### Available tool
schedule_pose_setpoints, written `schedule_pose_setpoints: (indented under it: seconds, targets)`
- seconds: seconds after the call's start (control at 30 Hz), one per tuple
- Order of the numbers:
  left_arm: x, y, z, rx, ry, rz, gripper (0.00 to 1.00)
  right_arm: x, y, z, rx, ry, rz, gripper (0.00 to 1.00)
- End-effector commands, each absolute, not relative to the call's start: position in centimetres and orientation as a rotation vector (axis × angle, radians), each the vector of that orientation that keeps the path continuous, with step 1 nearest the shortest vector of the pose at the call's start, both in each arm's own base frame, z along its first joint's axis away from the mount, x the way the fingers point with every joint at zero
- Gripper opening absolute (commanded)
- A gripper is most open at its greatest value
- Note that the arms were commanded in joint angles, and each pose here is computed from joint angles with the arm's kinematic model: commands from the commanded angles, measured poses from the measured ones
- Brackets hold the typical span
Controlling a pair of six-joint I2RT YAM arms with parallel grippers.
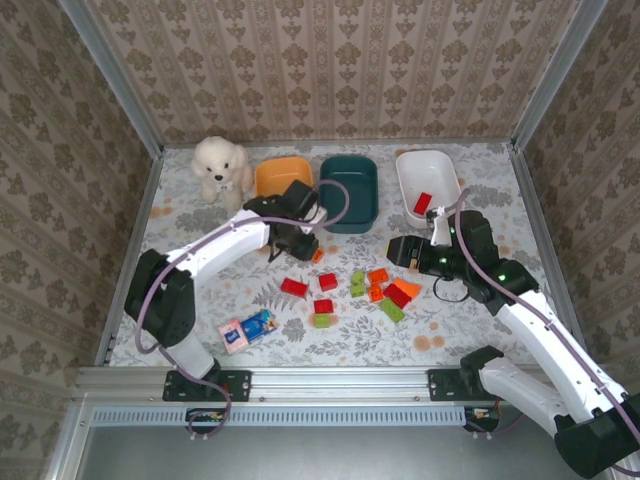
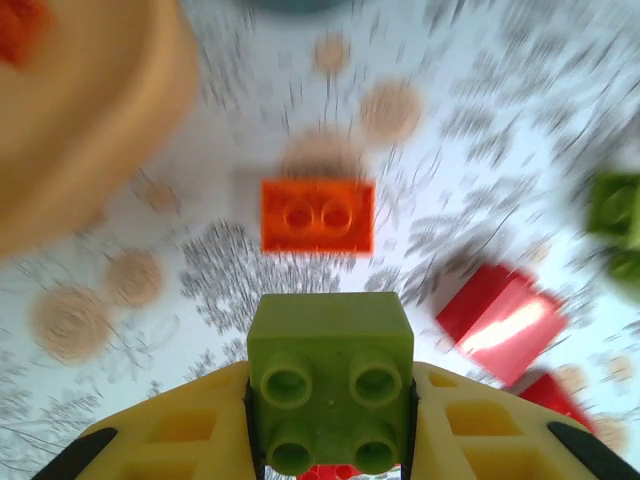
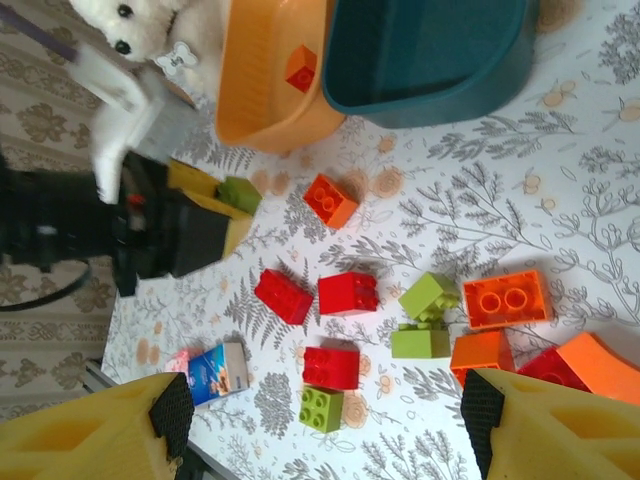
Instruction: Sort the legos into containers by color
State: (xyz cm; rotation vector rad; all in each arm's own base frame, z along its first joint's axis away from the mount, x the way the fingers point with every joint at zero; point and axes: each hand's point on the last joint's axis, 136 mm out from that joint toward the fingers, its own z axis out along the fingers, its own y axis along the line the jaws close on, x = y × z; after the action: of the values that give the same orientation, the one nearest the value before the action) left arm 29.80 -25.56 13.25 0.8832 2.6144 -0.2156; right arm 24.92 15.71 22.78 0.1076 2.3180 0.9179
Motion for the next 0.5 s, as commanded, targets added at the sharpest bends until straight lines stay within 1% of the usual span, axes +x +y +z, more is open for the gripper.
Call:
schedule_pose_setpoints:
  seconds: [0.0,0.1,0.23,0.37,0.47]
  targets:
    - [31.7,-28.1,15.5,0.836,2.604,-0.290,0.34,25.4,15.8,24.4,0.111,2.290,0.911,0.74]
    - [34.9,-30.7,15.7,0.827,2.603,-0.309,0.34,25.8,15.8,24.9,0.106,2.290,0.903,0.74]
    - [39.4,-33.8,14.8,0.783,2.611,-0.336,0.33,25.9,15.7,25.7,0.102,2.294,0.879,0.73]
    - [43.5,-36.0,13.0,0.678,2.608,-0.390,0.34,25.7,15.4,26.3,0.114,2.290,0.867,0.73]
    - [45.6,-36.9,11.0,0.617,2.611,-0.418,0.34,25.3,15.0,26.3,0.133,2.295,0.864,0.73]
